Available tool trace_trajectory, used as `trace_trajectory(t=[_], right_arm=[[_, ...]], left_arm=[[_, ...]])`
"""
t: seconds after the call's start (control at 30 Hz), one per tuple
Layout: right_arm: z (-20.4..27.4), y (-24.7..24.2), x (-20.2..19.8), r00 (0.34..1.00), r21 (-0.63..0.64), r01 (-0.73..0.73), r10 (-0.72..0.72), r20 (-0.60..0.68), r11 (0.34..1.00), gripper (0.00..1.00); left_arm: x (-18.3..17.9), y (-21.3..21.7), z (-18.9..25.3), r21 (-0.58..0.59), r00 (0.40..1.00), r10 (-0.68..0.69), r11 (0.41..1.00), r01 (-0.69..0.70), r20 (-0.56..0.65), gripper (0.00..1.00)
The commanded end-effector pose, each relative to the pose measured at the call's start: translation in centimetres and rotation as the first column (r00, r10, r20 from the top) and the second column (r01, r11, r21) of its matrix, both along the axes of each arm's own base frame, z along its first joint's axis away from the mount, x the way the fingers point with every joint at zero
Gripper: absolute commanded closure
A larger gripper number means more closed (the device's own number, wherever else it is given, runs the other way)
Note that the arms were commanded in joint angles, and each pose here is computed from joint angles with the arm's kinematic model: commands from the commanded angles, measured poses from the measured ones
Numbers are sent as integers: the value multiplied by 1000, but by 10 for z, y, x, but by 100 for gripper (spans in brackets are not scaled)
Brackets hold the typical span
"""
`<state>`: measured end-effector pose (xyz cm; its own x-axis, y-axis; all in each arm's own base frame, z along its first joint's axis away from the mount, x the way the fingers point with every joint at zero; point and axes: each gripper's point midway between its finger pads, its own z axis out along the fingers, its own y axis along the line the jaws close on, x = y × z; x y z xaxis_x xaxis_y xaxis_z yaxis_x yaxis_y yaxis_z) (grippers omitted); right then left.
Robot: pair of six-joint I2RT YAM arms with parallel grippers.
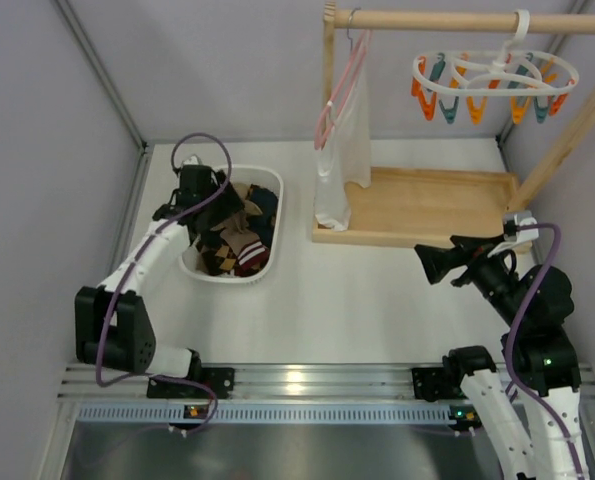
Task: Remove the socks clipped to the hanger
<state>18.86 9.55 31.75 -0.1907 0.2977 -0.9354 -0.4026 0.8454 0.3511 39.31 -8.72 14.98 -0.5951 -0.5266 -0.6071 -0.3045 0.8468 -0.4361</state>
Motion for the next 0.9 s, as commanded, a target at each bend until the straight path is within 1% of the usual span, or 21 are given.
trace_trajectory(t=[0.0, 0.07, 0.13, 0.17, 0.2, 0.23, 0.27, 0.3, 0.33, 0.37, 0.4, 0.47, 0.53, 0.57, 0.6, 0.67, 0.7, 0.73, 0.77, 0.83, 0.87], right_arm=[[6, -8, 5, 999, -1, 45, -45, 29, 999, 1], [2, -13, 5, 997, -18, 72, -72, 11, 997, 0], [4, -19, 4, 994, -40, 105, -104, 17, 994, 1], [-2, -29, 4, 987, -54, 159, -160, -8, 986, 1], [5, -36, -1, 981, -60, 196, -196, 11, 979, 0], [5, -43, -4, 974, -70, 228, -228, 9, 971, 0], [0, -53, -8, 960, -92, 278, -280, -11, 956, 1], [12, -59, -18, 954, -97, 299, -298, 27, 949, 1], [15, -63, -23, 948, -98, 318, -315, 41, 943, 1], [19, -66, -30, 945, -102, 325, -320, 65, 940, 0], [28, -71, -36, 934, -98, 352, -344, 94, 931, 1], [38, -76, -46, 925, -116, 370, -355, 132, 922, 1], [35, -81, -52, 922, -158, 381, -363, 132, 911, 1], [34, -90, -55, 906, -186, 419, -397, 146, 889, 1], [32, -95, -56, 898, -204, 438, -415, 148, 875, 1], [28, -106, -62, 880, -246, 475, -451, 151, 845, 1], [25, -107, -64, 880, -258, 475, -451, 150, 841, 1], [24, -107, -65, 881, -259, 474, -449, 151, 842, 1], [24, -100, -67, 899, -253, 436, -408, 157, 864, 1], [22, -94, -68, 917, -268, 398, -369, 153, 877, 1], [22, -94, -69, 919, -275, 393, -366, 148, 877, 1]], left_arm=[[-6, 7, 60, 1, 985, 10, 1000, -10, 172, 2], [-14, 10, 83, 10, 976, 0, 1000, -2, 216, 2], [-28, 12, 93, 41, 976, -33, 999, 25, 215, 2], [-38, 13, 116, 44, 964, -48, 998, 37, 263, 2], [-51, 14, 118, 67, 964, -72, 996, 57, 254, 2], [-60, 13, 127, 72, 957, -98, 994, 81, 274, 2], [-76, 15, 148, 78, 937, -111, 993, 90, 332, 2], [-89, 19, 151, 103, 936, -123, 990, 94, 331, 2], [-97, 20, 163, 118, 921, -139, 988, 103, 364, 2], [-113, 23, 181, 132, 892, -154, 985, 107, 424, 2], [-121, 25, 189, 177, 873, -192, 976, 123, 449, 2], [-146, 31, 209, 215, 841, -219, 968, 126, 495, 2], [-166, 35, 214, 287, 824, -279, 946, 149, 494, 2], [-182, 38, 221, 309, 802, -296, 940, 147, 519, 2], [-191, 44, 221, 347, 799, -311, 928, 138, 515, 2], [-212, 56, 219, 367, 797, -287, 926, 88, 532, 2], [-218, 63, 218, 376, 797, -267, 925, 55, 542, 2], [-221, 62, 210, 385, 796, -282, 920, 67, 536, 2], [-233, 63, 212, 387, 771, -293, 920, 66, 565, 2], [-239, 65, 203, 415, 759, -321, 907, 73, 567, 2], [-249, 64, 205, 418, 728, -340, 905, 81, 595, 2]])
